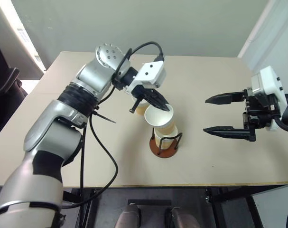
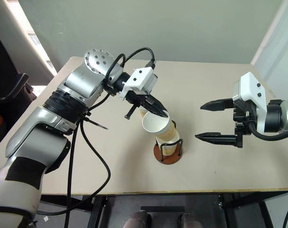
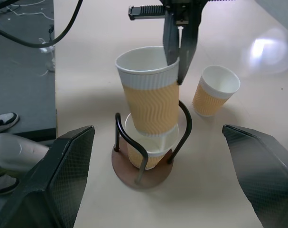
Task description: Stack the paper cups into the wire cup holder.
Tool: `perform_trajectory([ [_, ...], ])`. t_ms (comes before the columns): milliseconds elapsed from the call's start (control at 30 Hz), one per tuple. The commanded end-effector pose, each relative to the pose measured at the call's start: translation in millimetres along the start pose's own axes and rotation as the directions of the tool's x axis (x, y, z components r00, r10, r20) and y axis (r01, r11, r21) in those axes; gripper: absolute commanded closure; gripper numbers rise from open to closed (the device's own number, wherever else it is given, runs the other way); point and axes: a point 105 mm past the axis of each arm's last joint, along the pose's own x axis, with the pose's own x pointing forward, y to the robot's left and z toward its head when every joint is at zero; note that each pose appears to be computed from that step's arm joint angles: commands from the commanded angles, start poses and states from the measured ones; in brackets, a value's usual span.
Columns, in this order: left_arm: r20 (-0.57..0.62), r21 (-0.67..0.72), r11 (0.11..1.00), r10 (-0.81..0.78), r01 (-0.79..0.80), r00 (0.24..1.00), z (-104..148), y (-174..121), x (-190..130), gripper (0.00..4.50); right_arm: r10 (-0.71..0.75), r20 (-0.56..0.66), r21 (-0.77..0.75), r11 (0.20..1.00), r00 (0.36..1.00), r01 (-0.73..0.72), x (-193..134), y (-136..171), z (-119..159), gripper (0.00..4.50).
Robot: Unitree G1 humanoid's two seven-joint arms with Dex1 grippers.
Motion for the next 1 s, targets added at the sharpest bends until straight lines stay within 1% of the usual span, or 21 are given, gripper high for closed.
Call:
perform_trajectory([
  [33, 0.004, 0.046, 0.998, -0.051, 0.051, 0.999, 6, -3, 4, 4.45, -0.026, 0.01, -0.052, 0.998, 1.0, 0.026, -5, 0, 10, 0.0],
  [133, 0.006, 0.042, 0.997, -0.057, 0.057, 0.998, 7, -4, 5, 3.8, -0.026, 0.007, -0.05, 0.998, 1.0, 0.026, -5, 0, 9, 0.0],
  [167, 0.005, 0.04, 0.997, -0.061, 0.061, 0.998, 7, -4, 5, 3.48, -0.026, 0.005, -0.049, 0.998, 1.0, 0.026, -5, 0, 9, 0.0],
  [333, 0.002, 0.043, 0.998, -0.051, 0.05, 0.999, 6, -1, 8, 1.84, -0.03, 0.005, -0.047, 0.998, 1.0, 0.03, -4, 0, 8, 0.0],
  [400, 0.04, 0.047, 0.999, 0.008, -0.01, 0.999, 12, 10, 8, 1.05, -0.025, 0.005, -0.047, 0.999, 1.0, 0.026, -4, 0, 8, 0.0],
  [433, 0.063, 0.051, 0.998, 0.042, -0.045, 0.997, 15, 15, 6, 0.74, -0.023, 0.005, -0.047, 0.999, 1.0, 0.024, -4, 0, 8, 0.0],
  [500, 0.105, 0.031, 0.997, 0.072, -0.076, 0.992, 20, 19, 0, 0.01, -0.02, 0.006, -0.047, 0.999, 1.0, 0.021, -2, -1, 7, 0.0],
  [600, 0.116, 0.037, 0.989, 0.136, -0.141, 0.984, 21, 28, 1, 0.01, -0.012, 0.014, -0.057, 0.998, 1.0, 0.012, 0, -4, 9, 0.0],
  [767, 0.093, 0.055, 0.987, 0.144, -0.149, 0.985, 13, 26, 12, 0.01, 0.004, 0.028, -0.074, 0.997, 1.0, -0.002, 4, -7, 12, 0.0],
  [833, 0.096, 0.032, 0.973, 0.226, -0.23, 0.969, 14, 36, 2, 0.01, 0.011, 0.022, -0.073, 0.997, 1.0, -0.009, 5, -6, 11, 0.0],
  [900, 0.072, 0.009, 0.957, 0.29, -0.291, 0.954, 10, 43, -16, 0.01, 0.014, 0.02, -0.073, 0.997, 1.0, -0.013, 5, -6, 10, 0.0],
  [967, -0.039, -0.032, 0.925, 0.378, -0.379, 0.925, -12, 45, -48, 0.01, 0.032, 0.031, -0.075, 0.997, 0.999, -0.03, 5, -4, 12, 0.0],
  [1000, -0.082, -0.042, 0.911, 0.405, -0.409, 0.911, -20, 45, -58, 0.01, 0.041, 0.036, -0.076, 0.996, 0.999, -0.038, 5, -3, 13, 0.0],
])
